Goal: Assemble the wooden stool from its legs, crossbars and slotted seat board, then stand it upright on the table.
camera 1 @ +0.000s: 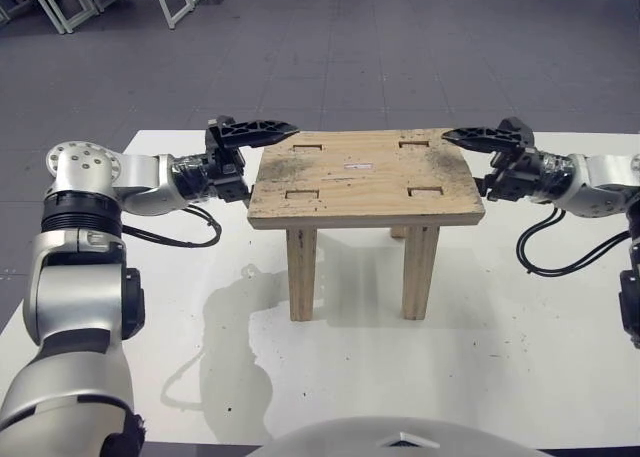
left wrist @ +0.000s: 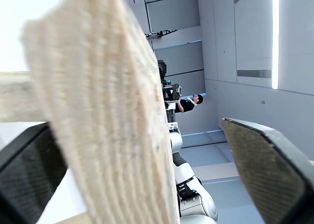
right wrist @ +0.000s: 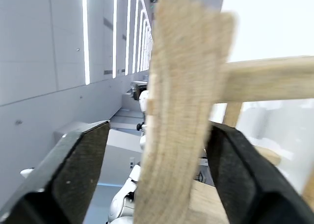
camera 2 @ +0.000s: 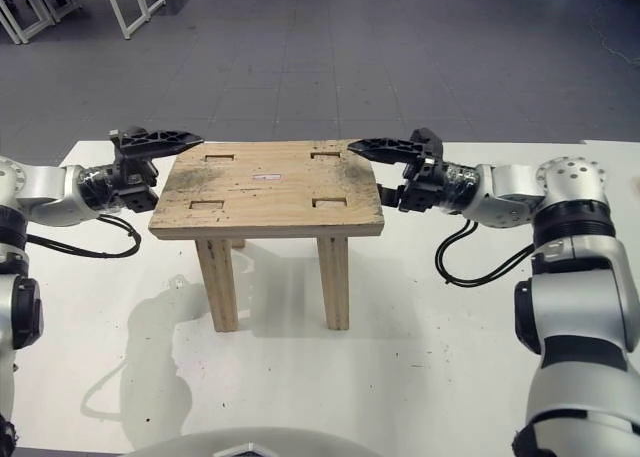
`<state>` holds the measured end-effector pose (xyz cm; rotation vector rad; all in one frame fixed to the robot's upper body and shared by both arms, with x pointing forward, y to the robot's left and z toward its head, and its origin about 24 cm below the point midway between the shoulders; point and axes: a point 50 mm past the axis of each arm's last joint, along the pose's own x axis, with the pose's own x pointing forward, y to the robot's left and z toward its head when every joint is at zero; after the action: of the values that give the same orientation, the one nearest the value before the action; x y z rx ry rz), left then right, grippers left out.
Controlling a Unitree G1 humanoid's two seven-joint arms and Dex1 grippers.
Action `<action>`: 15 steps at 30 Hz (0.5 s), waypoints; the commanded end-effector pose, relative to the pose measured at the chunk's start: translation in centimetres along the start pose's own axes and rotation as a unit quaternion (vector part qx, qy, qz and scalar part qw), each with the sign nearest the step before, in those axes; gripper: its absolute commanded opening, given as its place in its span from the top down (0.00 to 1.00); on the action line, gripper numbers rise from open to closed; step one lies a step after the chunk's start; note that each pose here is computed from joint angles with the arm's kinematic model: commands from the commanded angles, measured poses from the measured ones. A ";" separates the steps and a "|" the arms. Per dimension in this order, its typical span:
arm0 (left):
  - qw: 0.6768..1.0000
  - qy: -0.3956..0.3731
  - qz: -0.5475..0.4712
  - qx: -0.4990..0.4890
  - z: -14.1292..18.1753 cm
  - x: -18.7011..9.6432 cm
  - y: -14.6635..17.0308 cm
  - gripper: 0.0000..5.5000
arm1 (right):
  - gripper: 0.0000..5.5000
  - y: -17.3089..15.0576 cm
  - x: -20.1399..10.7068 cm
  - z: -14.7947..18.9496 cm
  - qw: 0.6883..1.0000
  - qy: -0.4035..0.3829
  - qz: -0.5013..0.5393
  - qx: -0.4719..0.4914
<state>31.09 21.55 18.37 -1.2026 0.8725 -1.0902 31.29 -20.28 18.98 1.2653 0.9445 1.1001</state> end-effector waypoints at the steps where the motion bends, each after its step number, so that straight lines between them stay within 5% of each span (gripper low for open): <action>1: 0.999 -0.002 0.033 0.011 -0.4 -1.9 0.1 0.00 | 0.22 -0.2 -2.2 -0.1 0.999 -0.032 -0.028 -0.007; 7: 0.994 -0.038 0.095 0.032 -0.7 -5.3 0.4 0.00 | 0.01 -0.4 -5.3 -0.3 0.995 -0.090 -0.030 -0.012; 11: 0.987 -0.097 0.042 0.124 0.2 -6.5 -0.8 0.00 | 0.01 -0.9 -7.1 -0.3 0.984 -0.163 -0.027 -0.058; 13: 0.956 -0.154 0.073 0.240 0.8 -5.8 0.4 0.00 | 0.01 -1.9 -6.9 0.6 0.949 -0.255 -0.091 -0.162; 15: 0.906 -0.239 0.142 0.320 0.7 -4.2 3.3 0.00 | 0.01 -3.5 -6.3 1.5 0.873 -0.352 -0.197 -0.273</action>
<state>30.53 27.27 18.52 -0.8335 0.3797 -0.9061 30.62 -27.18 16.74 1.0890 0.4501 0.6834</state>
